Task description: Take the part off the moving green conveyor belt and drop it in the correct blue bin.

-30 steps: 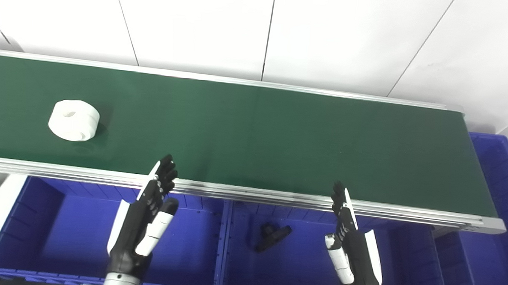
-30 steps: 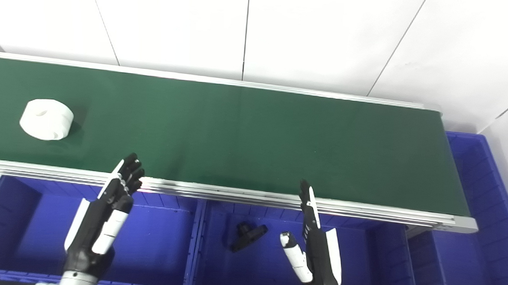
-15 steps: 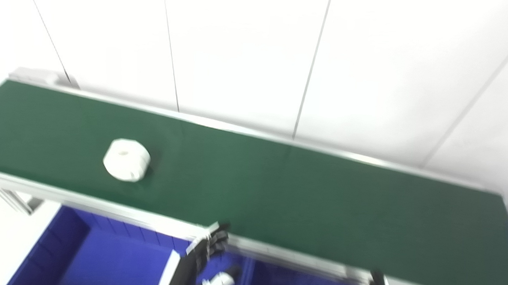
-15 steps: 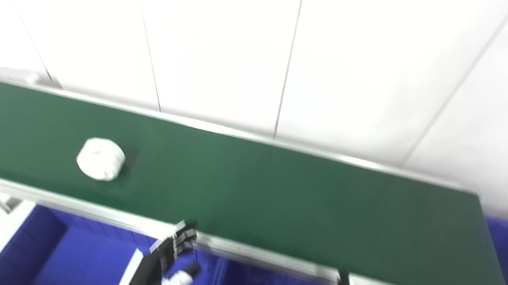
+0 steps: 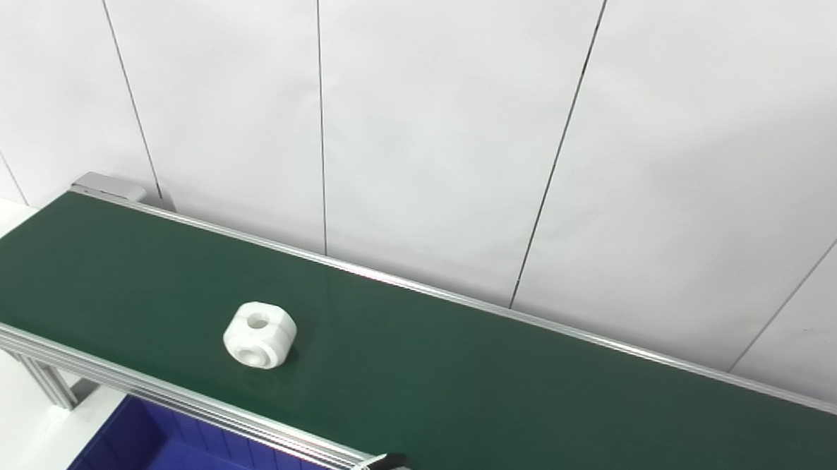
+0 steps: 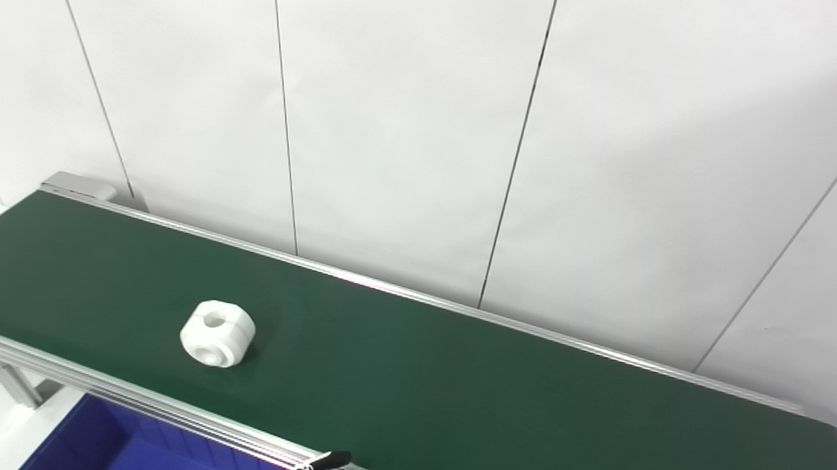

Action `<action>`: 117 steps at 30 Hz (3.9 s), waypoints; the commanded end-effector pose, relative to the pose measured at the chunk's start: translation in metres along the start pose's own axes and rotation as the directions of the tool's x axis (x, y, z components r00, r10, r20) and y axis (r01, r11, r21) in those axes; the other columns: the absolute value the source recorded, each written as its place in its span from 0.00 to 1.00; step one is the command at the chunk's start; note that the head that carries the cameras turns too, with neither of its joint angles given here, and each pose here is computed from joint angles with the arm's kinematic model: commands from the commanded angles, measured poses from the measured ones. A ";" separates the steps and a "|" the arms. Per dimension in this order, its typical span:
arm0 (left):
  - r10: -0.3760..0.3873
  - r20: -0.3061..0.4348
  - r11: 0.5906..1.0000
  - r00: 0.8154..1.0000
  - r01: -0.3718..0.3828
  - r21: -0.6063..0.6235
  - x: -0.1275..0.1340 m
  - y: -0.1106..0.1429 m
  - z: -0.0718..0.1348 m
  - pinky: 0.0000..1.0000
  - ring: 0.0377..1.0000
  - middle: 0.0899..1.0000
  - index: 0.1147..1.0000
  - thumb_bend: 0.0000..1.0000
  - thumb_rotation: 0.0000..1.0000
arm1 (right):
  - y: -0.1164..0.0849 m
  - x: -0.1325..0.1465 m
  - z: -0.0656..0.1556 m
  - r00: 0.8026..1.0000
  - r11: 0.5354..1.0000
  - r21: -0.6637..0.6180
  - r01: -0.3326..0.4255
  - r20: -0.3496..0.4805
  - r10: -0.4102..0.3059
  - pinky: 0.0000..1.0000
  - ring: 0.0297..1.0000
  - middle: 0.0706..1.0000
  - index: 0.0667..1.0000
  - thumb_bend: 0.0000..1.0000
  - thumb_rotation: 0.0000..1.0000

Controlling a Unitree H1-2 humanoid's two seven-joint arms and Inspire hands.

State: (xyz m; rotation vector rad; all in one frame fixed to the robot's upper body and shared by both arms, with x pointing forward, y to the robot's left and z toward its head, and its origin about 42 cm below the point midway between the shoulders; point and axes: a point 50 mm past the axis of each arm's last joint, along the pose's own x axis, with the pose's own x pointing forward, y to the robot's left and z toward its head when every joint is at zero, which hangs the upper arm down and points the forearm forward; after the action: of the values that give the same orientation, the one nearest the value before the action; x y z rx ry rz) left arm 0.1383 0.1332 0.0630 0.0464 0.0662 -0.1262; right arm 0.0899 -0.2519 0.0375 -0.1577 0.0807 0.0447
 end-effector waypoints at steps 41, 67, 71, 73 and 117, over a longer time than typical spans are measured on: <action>-0.366 0.019 0.192 0.930 0.055 0.980 0.213 0.202 0.116 0.76 0.82 0.82 0.77 1.00 0.23 | 0.011 0.001 0.035 0.996 0.999 0.051 0.006 0.085 -0.011 1.00 1.00 1.00 1.00 0.83 1.00; -0.362 0.064 0.354 0.930 0.073 0.932 0.232 0.180 0.083 0.43 0.47 0.46 0.39 0.52 0.00 | 0.014 -0.001 0.037 0.996 0.999 0.042 0.012 0.088 -0.016 1.00 1.00 1.00 1.00 0.85 1.00; -0.358 0.090 0.402 0.929 0.066 0.913 0.230 0.179 0.085 0.43 0.47 0.47 0.39 0.52 0.00 | 0.013 -0.001 0.035 0.996 0.999 0.051 0.010 0.086 -0.014 1.00 1.00 1.00 1.00 0.84 1.00; -0.352 0.091 0.409 0.932 0.065 0.910 0.230 0.179 0.086 0.43 0.47 0.47 0.39 0.52 0.00 | 0.013 -0.001 0.036 0.996 0.999 0.048 0.010 0.088 -0.014 1.00 1.00 1.00 1.00 0.84 1.00; -0.436 -0.336 0.008 0.835 0.377 0.926 0.061 0.268 0.077 0.38 0.42 0.44 0.42 0.52 0.00 | -0.001 0.012 0.076 0.988 0.996 0.071 -0.060 0.148 0.049 0.97 0.96 1.00 1.00 0.77 0.98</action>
State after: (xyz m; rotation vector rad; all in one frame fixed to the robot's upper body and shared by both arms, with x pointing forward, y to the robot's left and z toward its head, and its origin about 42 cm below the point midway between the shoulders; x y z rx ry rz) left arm 0.2308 0.3807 0.1363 1.3976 -0.0674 -0.7705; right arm 0.1086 -0.2427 0.1031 -0.0795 -0.0183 0.1019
